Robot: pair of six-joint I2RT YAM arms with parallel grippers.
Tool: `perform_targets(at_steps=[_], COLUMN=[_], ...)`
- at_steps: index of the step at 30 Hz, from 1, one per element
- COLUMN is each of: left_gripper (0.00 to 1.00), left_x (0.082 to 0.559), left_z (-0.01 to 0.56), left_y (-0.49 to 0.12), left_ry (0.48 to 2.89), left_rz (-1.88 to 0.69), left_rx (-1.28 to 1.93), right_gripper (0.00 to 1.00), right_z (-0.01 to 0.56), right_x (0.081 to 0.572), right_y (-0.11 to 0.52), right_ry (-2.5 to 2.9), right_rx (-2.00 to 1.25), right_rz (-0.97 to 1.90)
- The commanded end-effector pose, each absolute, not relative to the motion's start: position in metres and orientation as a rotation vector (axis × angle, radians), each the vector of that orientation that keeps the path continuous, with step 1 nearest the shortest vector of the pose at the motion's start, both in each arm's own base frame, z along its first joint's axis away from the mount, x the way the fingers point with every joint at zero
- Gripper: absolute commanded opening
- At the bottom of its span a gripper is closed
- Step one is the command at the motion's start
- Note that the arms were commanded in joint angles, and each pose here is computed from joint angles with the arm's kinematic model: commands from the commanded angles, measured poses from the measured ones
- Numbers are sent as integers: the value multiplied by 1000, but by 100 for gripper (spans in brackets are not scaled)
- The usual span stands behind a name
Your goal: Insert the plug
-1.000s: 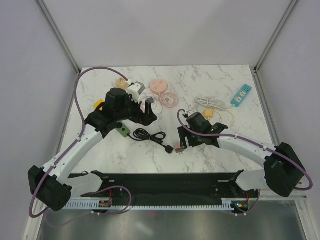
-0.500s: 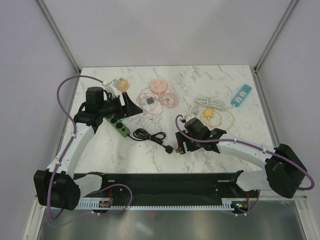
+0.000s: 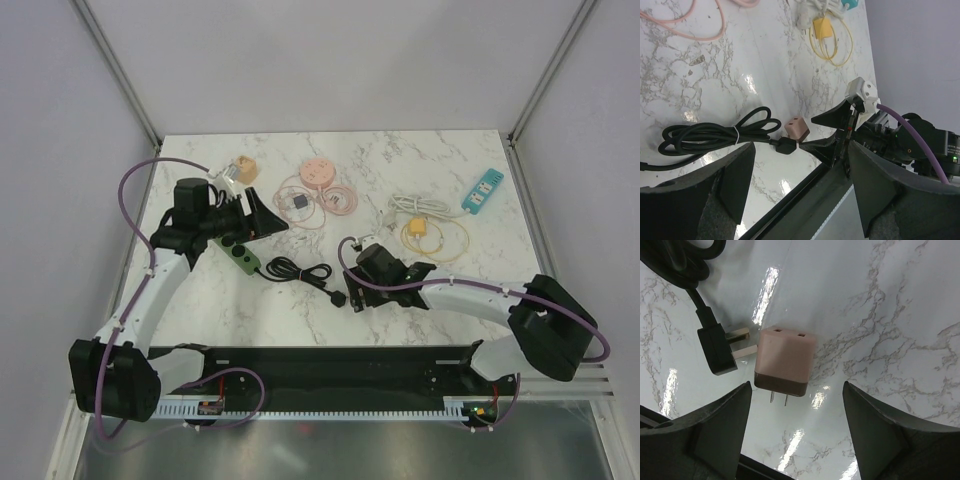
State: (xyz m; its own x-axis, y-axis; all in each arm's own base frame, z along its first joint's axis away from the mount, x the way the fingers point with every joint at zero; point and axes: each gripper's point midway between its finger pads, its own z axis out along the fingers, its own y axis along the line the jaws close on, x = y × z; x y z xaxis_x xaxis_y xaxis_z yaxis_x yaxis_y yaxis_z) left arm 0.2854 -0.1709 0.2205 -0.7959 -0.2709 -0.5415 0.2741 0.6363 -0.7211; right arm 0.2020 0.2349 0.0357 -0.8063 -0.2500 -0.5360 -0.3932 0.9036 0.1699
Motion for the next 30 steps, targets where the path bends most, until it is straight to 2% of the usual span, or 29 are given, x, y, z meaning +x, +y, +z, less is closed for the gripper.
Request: perform_targets(at_steps=[1,9,12,16,17,22,24,30], left_gripper=[81,78,76,73,72,66,63,63], left_x=[287,285,285,284,283,273,268,249], left_z=[221,202,200,194,194,190,189,184], left_y=[-174,-174,-175,-176,-176,-189,-197,-238], left_ry=[2209,2252,2258,2277,2276,2293,2303,2365], left_rz=[-1174,-1180,-1187,-1194,-1199,-1293,-1325,-1413], left_rx=[-34,-51,-47,-43,-36,86,133,289], right_gripper=[81,76,68,50,42,17,14,13], right_z=[30,24,24,31,33,66,81,137], right_x=[207,212,215,215,215,215,214,203], right_y=[241,253,252,253,252,254,258,282], right_ry=[2524,2514,2506,2489,2487,2428,2395,2243], right_rx=[-447,-461,-454,-449,-444,-431,-458,-518], right_rz=[363,358,338,352,355,414,462,721])
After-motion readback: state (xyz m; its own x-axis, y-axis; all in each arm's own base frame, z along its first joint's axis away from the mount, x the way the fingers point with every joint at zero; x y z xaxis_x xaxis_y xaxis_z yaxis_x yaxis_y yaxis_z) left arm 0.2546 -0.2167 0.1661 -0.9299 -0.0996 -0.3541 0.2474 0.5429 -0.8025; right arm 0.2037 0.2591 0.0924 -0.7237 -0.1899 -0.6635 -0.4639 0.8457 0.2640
